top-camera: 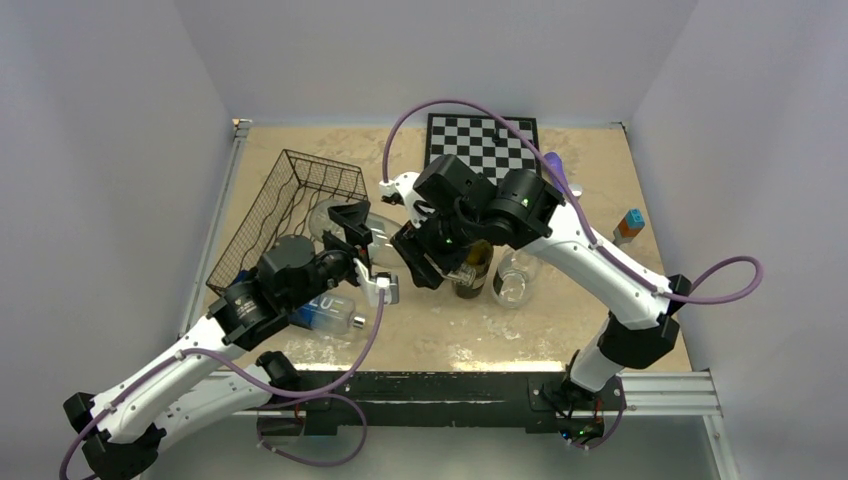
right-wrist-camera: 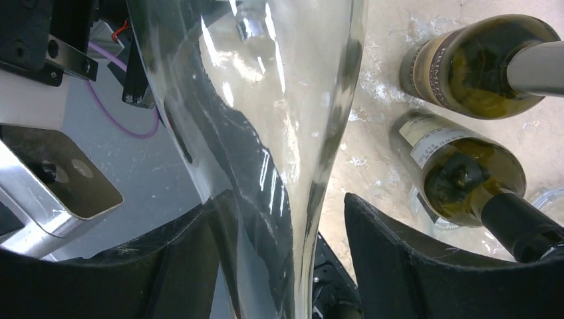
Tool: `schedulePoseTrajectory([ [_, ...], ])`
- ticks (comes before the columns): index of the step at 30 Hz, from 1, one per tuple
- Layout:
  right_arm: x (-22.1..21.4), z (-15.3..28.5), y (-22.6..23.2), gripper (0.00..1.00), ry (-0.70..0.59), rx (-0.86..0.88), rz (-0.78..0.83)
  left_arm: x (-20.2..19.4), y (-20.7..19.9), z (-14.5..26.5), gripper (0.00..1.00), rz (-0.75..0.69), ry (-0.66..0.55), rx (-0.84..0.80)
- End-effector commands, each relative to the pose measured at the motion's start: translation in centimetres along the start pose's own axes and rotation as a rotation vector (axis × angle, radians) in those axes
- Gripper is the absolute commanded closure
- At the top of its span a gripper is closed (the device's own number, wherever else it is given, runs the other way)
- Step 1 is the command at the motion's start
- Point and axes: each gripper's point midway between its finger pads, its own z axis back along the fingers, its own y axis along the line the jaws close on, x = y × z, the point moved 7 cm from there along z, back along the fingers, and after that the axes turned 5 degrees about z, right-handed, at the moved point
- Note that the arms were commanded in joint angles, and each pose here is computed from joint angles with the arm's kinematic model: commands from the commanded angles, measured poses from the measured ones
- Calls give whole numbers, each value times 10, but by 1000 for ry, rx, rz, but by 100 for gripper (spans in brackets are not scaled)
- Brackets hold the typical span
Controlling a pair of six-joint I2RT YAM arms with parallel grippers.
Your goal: Put the wine bottle on the wine rack
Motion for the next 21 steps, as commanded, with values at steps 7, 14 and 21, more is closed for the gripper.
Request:
schedulePoseTrajectory([
  [7, 0, -9, 6, 74, 14, 5, -17, 29, 79, 27, 100, 55, -118, 352],
  [14, 1, -2, 3, 100, -25, -25, -18, 25, 79, 28, 100, 88, -86, 363],
  [21, 11, 21, 4, 100, -208, -67, 13, 20, 66, 31, 20, 145, -89, 345],
])
